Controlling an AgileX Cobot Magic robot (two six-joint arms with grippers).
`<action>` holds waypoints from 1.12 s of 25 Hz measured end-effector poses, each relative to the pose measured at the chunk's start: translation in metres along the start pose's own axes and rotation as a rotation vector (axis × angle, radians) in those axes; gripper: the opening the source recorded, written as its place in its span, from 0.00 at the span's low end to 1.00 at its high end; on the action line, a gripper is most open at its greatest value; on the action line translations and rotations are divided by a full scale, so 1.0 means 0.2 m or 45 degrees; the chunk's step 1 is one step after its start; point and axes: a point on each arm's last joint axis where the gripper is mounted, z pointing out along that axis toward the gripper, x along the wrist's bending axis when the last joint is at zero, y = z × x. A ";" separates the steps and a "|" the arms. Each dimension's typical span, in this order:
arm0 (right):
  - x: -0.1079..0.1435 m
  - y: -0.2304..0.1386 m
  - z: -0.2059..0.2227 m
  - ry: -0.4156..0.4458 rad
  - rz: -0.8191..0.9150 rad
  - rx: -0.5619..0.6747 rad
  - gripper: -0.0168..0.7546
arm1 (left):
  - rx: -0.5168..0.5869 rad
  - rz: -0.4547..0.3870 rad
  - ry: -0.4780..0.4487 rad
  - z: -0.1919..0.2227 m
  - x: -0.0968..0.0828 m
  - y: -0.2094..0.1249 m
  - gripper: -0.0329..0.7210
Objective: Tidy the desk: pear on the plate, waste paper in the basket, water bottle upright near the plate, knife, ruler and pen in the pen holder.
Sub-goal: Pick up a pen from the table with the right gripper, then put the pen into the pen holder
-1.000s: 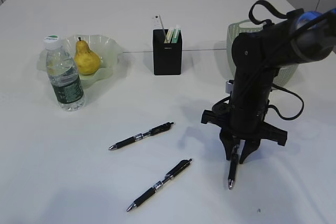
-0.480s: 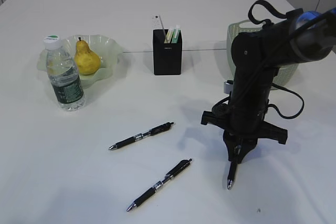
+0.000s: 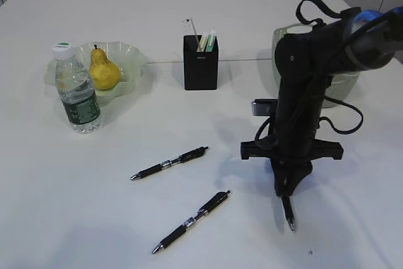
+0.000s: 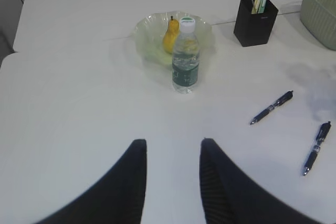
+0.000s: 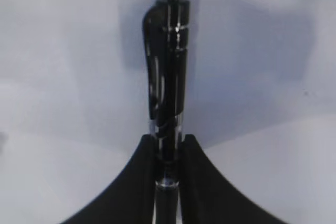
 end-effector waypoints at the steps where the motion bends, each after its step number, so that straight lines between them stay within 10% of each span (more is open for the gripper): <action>1: 0.00 0.01 -0.01 0.002 -0.043 0.003 0.14 | -0.014 0.001 -0.001 0.00 0.00 0.00 0.36; 28: 0.29 0.15 -0.62 0.196 -0.333 -0.409 0.14 | -0.071 0.032 0.093 0.00 0.03 0.03 0.36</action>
